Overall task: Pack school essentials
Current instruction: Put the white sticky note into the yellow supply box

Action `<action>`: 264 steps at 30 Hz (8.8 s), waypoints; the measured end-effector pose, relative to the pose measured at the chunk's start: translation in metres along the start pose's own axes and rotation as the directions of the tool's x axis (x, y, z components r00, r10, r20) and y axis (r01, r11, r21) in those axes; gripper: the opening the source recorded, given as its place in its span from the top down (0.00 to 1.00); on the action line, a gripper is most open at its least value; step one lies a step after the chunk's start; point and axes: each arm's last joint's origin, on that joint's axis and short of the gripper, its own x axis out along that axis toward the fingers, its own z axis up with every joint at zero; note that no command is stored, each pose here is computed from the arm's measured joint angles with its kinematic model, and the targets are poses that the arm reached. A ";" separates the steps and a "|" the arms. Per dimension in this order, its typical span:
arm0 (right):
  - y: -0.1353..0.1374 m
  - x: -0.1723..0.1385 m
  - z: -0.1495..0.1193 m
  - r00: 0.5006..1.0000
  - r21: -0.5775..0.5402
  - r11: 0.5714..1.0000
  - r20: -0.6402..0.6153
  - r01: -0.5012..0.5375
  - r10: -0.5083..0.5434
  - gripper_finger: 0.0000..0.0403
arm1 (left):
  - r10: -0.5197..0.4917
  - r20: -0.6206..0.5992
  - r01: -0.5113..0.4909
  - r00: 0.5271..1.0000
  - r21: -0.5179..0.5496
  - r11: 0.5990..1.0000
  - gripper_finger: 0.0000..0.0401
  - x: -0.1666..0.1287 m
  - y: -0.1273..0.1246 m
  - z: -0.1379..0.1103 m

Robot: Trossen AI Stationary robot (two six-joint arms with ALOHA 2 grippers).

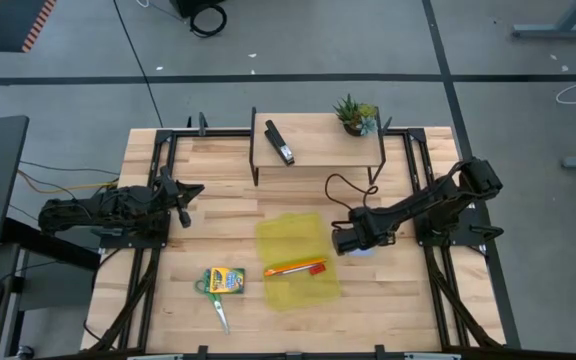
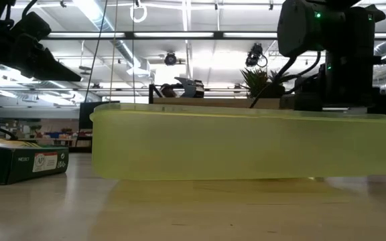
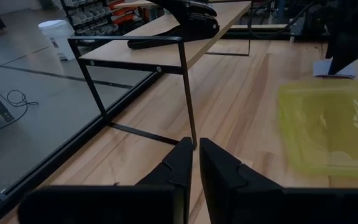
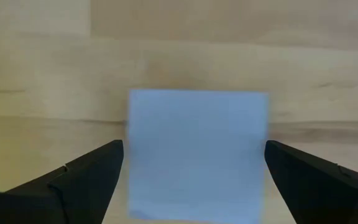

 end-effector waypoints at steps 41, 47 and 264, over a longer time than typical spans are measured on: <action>-0.002 0.004 0.000 0.998 -0.017 1.000 -0.053 0.017 -0.017 0.01 | 0.000 0.000 0.000 1.000 0.000 1.000 0.91 0.000 0.000 0.000; -0.002 0.004 0.001 0.999 -0.018 1.000 -0.030 0.011 -0.012 0.01 | 0.000 0.000 0.000 1.000 0.000 1.000 0.93 0.000 0.000 0.000; 0.068 -0.037 -0.087 0.907 -0.968 -0.148 -0.244 -0.205 0.344 0.05 | 0.000 0.000 0.000 1.000 0.000 1.000 0.92 0.000 0.000 0.000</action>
